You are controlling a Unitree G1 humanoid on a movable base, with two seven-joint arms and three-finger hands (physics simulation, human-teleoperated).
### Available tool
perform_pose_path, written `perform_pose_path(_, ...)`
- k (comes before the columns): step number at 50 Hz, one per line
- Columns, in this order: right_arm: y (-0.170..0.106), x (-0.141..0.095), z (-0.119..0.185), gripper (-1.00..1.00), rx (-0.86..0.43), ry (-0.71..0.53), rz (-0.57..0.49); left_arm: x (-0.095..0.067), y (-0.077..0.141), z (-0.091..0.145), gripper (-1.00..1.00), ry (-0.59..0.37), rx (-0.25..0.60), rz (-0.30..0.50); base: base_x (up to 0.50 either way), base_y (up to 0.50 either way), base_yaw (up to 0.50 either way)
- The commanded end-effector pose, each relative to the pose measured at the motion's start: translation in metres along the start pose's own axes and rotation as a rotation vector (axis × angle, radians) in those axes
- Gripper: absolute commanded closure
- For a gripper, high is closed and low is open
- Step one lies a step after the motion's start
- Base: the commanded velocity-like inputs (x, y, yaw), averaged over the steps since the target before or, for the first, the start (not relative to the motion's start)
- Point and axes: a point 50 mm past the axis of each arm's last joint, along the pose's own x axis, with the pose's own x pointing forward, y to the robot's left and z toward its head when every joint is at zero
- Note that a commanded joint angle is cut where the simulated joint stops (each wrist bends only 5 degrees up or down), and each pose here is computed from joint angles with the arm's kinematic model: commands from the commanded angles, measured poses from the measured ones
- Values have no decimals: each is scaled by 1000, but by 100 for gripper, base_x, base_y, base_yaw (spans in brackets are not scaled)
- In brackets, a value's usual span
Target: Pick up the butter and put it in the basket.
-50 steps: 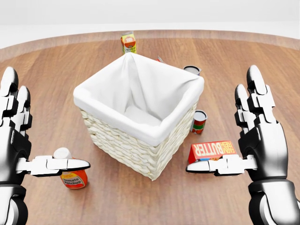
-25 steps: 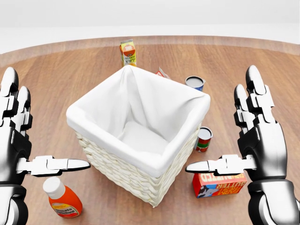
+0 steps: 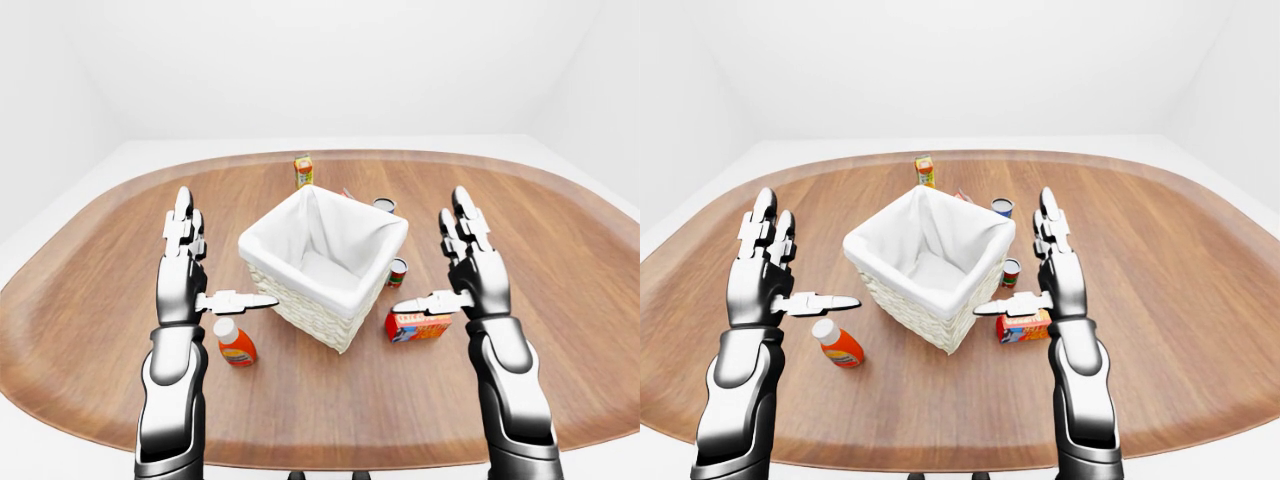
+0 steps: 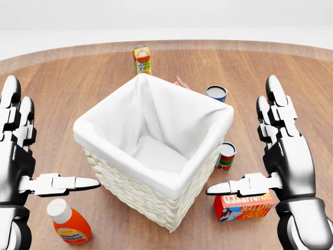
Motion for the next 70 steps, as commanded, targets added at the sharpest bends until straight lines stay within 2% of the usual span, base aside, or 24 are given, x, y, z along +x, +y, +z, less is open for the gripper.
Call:
perform_pose_path(1,-16,4,-12,-100,-212,84,84,0,0,-1,-100,2,-3,1,0,0,0)
perform_pose_path(2,-21,5,-15,-100,-261,113,104,0,0,-1,-100,3,-3,2,0,0,0)
perform_pose_path(4,-28,7,-14,-100,-350,90,126,0,0,-1,-100,4,-6,3,0,0,0)
perform_pose_path(8,-34,7,-7,-100,-535,63,265,1,0,-1,-100,2,-7,3,0,0,0)
perform_pose_path(12,-45,0,-26,-100,-670,229,390,1,1,0,-100,-2,-8,6,0,0,0)
perform_pose_path(16,-57,2,-37,-100,-709,327,422,2,1,1,-100,-6,-11,7,0,0,0)
perform_pose_path(20,-57,3,-43,-100,-692,357,457,3,1,1,-100,-8,-13,8,0,0,0)
perform_pose_path(25,-60,4,-71,-100,-785,505,498,3,1,2,-100,-14,-12,6,0,0,0)
perform_pose_path(27,-60,4,-75,-100,-794,523,501,3,1,3,-100,-15,-12,6,0,0,0)
perform_pose_path(37,-71,16,-111,-100,-1012,699,516,4,2,4,-100,-21,-10,7,0,0,0)
perform_pose_path(44,-74,21,-125,-100,-1135,751,518,5,2,5,-100,-26,-10,8,0,0,0)
perform_pose_path(70,-56,33,-155,-100,-1449,742,603,4,1,2,-100,-14,-10,4,0,0,0)
